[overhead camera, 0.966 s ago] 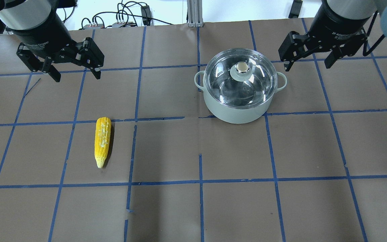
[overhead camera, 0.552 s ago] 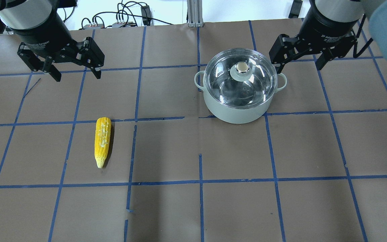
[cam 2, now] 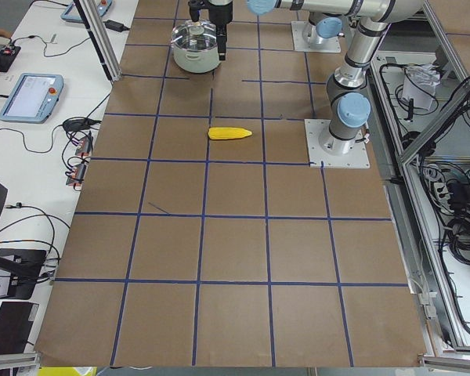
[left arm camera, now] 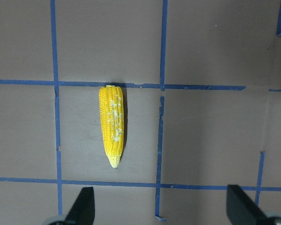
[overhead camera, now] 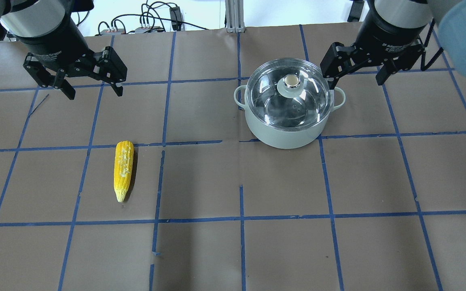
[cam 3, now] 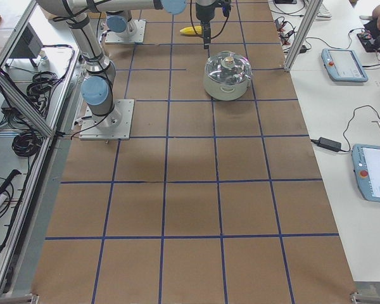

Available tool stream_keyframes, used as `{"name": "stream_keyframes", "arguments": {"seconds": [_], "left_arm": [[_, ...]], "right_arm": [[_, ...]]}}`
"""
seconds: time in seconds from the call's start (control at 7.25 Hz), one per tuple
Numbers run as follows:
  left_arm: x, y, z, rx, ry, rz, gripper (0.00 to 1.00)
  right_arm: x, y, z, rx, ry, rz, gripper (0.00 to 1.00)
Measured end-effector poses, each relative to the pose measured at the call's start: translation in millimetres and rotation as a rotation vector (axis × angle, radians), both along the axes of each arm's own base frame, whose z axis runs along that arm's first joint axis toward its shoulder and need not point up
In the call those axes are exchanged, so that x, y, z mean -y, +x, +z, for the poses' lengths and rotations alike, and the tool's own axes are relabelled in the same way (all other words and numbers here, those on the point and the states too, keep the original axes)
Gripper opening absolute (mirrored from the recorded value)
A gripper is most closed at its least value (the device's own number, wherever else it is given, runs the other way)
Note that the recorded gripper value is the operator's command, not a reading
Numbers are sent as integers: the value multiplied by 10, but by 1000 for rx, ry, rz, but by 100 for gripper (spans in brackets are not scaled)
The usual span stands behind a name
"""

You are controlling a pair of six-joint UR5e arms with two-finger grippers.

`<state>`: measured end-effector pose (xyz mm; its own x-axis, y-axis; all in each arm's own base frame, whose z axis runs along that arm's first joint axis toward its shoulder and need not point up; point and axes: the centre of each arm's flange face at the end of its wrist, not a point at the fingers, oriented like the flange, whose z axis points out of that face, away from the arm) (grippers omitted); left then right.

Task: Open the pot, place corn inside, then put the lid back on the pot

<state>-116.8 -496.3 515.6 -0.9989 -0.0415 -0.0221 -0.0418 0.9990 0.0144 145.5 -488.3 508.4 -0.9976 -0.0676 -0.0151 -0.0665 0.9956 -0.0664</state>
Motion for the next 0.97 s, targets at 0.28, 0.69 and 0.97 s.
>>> {"name": "stream_keyframes", "arguments": {"seconds": [0.28,0.69,0.97], "left_arm": [[11,0,-20,0,3,0,100],[18,0,-37,0,7,-1,100],[28,3,-50,0,9,-1,100]], "right_arm": [[186,170,-180,1,-9,20,100],[469,572,-559,-3,-35,67,100],[655,662,-807,-5,-43,79,100]]}}
